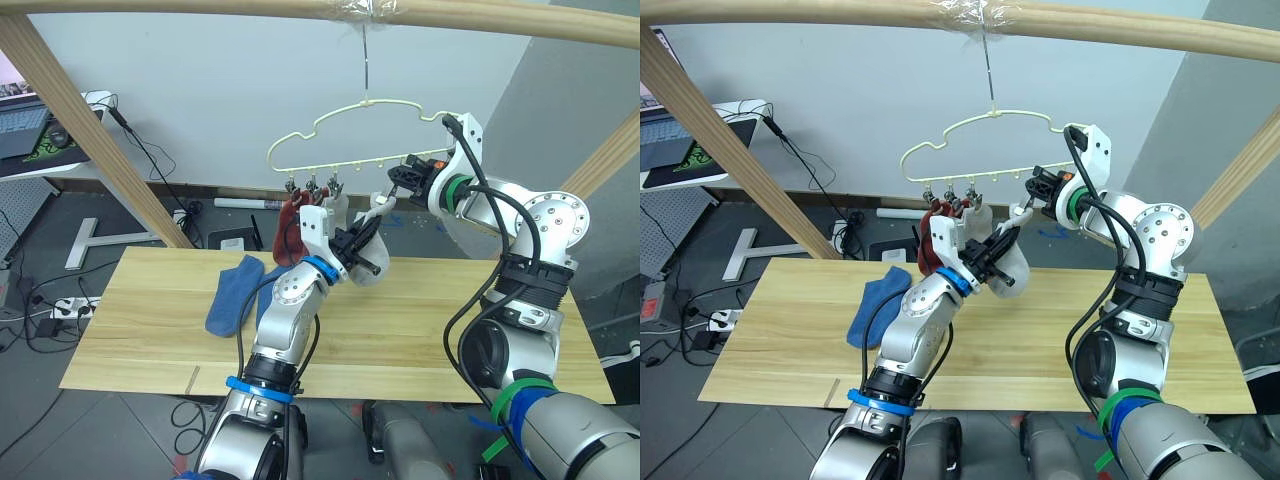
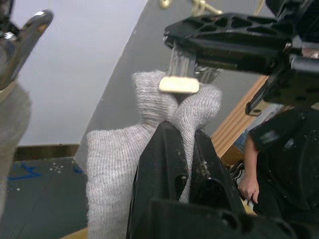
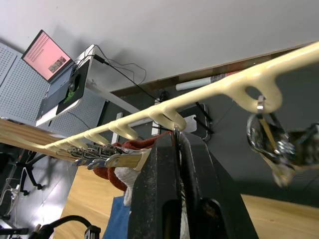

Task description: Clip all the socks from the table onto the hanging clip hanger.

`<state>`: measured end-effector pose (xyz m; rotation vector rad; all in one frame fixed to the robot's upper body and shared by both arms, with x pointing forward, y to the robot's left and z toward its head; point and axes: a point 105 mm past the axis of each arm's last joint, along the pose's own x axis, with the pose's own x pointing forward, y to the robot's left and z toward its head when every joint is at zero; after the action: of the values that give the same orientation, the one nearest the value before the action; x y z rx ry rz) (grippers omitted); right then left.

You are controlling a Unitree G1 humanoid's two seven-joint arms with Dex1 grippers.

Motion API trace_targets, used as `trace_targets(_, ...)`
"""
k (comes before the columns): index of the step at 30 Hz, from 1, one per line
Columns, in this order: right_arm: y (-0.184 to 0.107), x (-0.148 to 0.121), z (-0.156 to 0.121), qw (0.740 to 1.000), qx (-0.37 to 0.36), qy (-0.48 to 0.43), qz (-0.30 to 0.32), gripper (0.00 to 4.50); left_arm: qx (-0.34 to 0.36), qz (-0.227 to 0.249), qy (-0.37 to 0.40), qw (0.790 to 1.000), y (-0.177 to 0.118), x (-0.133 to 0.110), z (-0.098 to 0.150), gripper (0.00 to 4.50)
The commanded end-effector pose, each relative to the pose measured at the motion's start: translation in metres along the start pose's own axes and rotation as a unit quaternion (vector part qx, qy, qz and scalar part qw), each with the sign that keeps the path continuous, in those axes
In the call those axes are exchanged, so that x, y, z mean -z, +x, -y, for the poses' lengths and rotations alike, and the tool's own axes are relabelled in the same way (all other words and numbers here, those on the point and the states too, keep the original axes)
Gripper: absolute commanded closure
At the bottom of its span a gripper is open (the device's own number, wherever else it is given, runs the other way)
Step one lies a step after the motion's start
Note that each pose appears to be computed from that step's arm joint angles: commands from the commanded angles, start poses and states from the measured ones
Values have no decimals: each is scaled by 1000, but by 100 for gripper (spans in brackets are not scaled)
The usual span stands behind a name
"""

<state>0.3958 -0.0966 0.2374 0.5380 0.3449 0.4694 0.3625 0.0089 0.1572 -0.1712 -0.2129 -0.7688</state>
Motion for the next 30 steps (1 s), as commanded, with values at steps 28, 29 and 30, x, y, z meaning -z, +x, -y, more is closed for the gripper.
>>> trace_targets(28, -52, -13, -12, 979, -38, -176, 98, 0, 29, 31, -13, 999, 7, -19, 9, 216)
trace_targets(29, -57, -9, -8, 972, -24, -203, 111, 0, 27, 26, -11, 999, 4, -17, 6, 186)
trace_targets(30, -60, -6, -7, 967, -16, -223, 119, 0, 26, 23, -11, 999, 2, -16, 5, 155)
